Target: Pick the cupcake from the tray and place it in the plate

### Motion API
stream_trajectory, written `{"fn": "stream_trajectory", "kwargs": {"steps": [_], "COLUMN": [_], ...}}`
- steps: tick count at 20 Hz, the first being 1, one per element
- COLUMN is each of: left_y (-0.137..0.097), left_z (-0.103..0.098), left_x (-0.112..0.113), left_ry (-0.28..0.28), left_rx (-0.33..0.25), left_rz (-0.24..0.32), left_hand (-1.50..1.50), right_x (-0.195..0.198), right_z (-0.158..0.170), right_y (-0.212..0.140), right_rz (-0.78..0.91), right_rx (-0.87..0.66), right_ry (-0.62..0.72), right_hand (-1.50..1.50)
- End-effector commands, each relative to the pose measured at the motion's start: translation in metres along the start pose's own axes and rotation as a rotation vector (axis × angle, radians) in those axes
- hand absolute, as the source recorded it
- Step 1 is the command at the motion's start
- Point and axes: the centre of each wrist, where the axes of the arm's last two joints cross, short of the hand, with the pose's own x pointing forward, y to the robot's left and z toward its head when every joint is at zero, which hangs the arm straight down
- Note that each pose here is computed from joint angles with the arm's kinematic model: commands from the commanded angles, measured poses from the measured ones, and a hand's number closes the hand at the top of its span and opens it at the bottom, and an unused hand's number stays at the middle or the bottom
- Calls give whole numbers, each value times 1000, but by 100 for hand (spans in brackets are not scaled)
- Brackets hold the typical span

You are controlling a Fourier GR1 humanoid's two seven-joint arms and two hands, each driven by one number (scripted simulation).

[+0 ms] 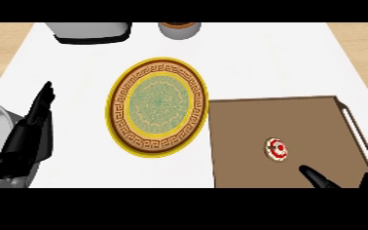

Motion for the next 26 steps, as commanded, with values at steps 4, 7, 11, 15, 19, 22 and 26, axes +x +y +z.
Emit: {"fn": "stream_trajectory", "kwargs": {"steps": [4,7,11,15,19,22,26], "left_y": [17,-11,-13,4,2,-13,5], "left_z": [16,21,13,10,9,15,-2], "left_x": [-20,-29,-20,-20,-27,-28,-18], "left_ry": [119,119,95,100,106,96,99], "left_rx": [-17,-14,-46,-37,-47,-49,-26], "left_rz": [-39,-45,-38,-43,-43,-54,-44], "left_hand": [0,0,0,0,0,0,0], "right_x": [25,38,48,59,55,42,28], "right_z": [27,19,-4,-9,-28,-51,-45], "right_y": [-44,-52,-47,-49,-35,-39,-32], "right_rz": [329,454,548,629,665,730,851], "right_rx": [232,291,300,376,455,499,609], "right_ry": [187,259,341,450,518,573,647], "right_hand": [-150,-150,-150,-150,-150,-150,-150]}}
